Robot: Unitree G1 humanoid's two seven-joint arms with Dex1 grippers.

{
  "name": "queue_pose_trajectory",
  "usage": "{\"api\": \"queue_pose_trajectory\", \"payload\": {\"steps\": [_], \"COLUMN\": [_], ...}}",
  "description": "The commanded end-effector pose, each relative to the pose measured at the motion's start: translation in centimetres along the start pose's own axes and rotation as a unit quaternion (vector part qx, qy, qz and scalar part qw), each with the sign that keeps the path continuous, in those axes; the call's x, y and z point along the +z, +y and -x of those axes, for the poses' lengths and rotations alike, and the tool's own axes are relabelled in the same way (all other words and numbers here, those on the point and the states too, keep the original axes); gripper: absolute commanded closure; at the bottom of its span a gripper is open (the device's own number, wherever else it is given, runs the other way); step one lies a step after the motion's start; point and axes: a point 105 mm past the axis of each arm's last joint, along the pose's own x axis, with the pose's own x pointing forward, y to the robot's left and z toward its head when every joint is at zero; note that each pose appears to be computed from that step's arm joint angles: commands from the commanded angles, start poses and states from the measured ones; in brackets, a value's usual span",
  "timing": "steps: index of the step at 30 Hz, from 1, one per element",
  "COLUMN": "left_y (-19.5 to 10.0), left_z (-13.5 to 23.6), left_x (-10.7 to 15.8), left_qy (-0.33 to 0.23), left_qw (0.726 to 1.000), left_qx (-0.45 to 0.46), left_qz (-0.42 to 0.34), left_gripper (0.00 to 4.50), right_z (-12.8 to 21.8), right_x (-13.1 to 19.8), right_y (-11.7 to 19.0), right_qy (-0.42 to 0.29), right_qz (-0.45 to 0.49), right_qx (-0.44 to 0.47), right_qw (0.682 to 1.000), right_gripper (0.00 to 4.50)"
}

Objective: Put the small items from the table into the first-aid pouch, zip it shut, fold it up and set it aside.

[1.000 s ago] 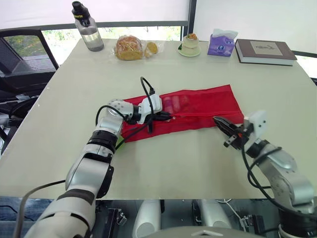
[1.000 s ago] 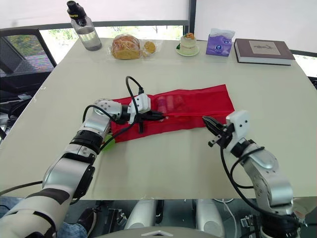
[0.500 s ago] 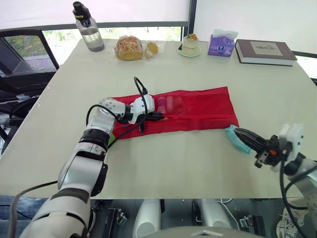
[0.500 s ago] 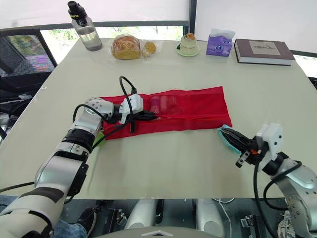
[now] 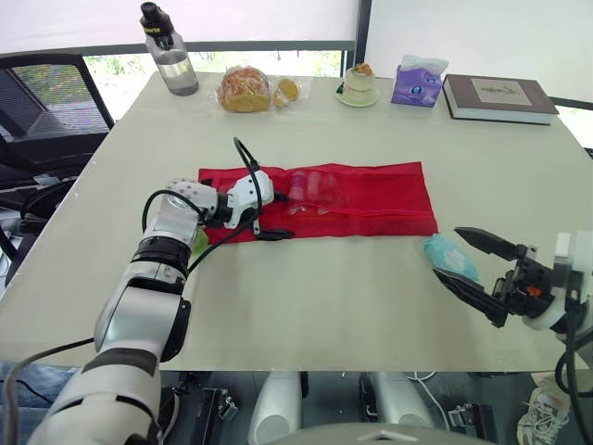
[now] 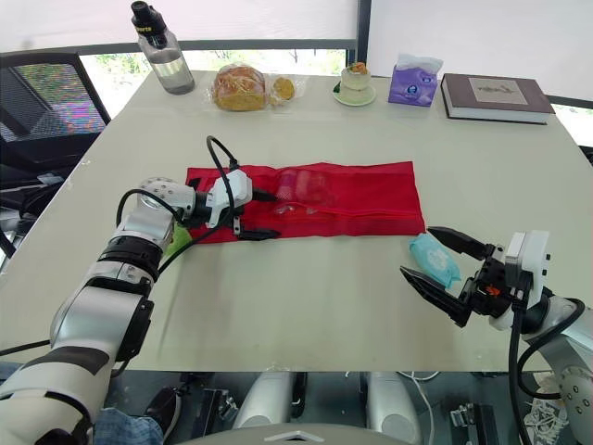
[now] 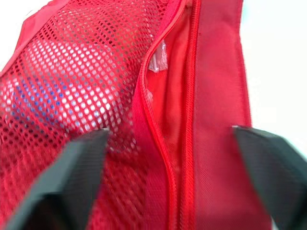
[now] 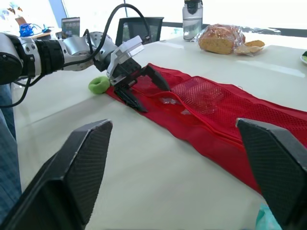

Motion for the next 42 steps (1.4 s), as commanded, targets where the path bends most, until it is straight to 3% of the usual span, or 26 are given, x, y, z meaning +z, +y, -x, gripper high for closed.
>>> {"api": "queue_pose_trajectory", "payload": {"steps": [1, 9, 22, 32, 36, 37, 38, 42], "left_y": [0.6, -1.0, -1.4, -0.7, -0.8, -0.7, -0.7, -0.6], "left_z": [-0.1, -5.3, -14.0, -16.0, -16.3, -16.3, -16.2, -16.2], "left_x": [3.8, 8.4, 10.7, 10.6, 10.8, 10.8, 10.8, 11.0], "left_qy": [-0.06, -0.123, -0.084, -0.029, -0.025, -0.024, -0.023, -0.028], "left_qw": [0.998, 0.992, 0.994, 0.995, 0.994, 0.994, 0.994, 0.994], "left_qx": [0.0, -0.004, 0.028, 0.069, 0.072, 0.073, 0.074, 0.075], "left_qz": [-0.026, -0.036, -0.057, -0.066, -0.074, -0.075, -0.076, -0.08], "left_gripper": [0.07, 0.07, 0.07, 0.07, 1.25, 1.37, 2.02, 3.8], "right_z": [0.2, 0.9, 2.4, 2.5, 2.8, 2.9, 2.9, 2.8], "right_x": [1.2, 1.6, -0.4, -0.4, -0.2, -0.2, -0.1, -0.2], "right_y": [0.2, -0.5, -1.7, -1.1, -1.1, -1.1, -1.1, -1.2], "right_qy": [-0.012, -0.008, 0.06, 0.069, 0.069, 0.07, 0.07, 0.07], "right_qz": [0.021, 0.038, 0.066, 0.078, 0.086, 0.087, 0.087, 0.088], "right_qx": [0.002, -0.044, -0.198, -0.225, -0.235, -0.237, -0.237, -0.237], "right_qw": [1.0, 0.998, 0.976, 0.969, 0.966, 0.965, 0.965, 0.965], "right_gripper": [0.0, 0.0, 0.0, 0.0, 0.0, 0.0, 0.0, 0.0]}}
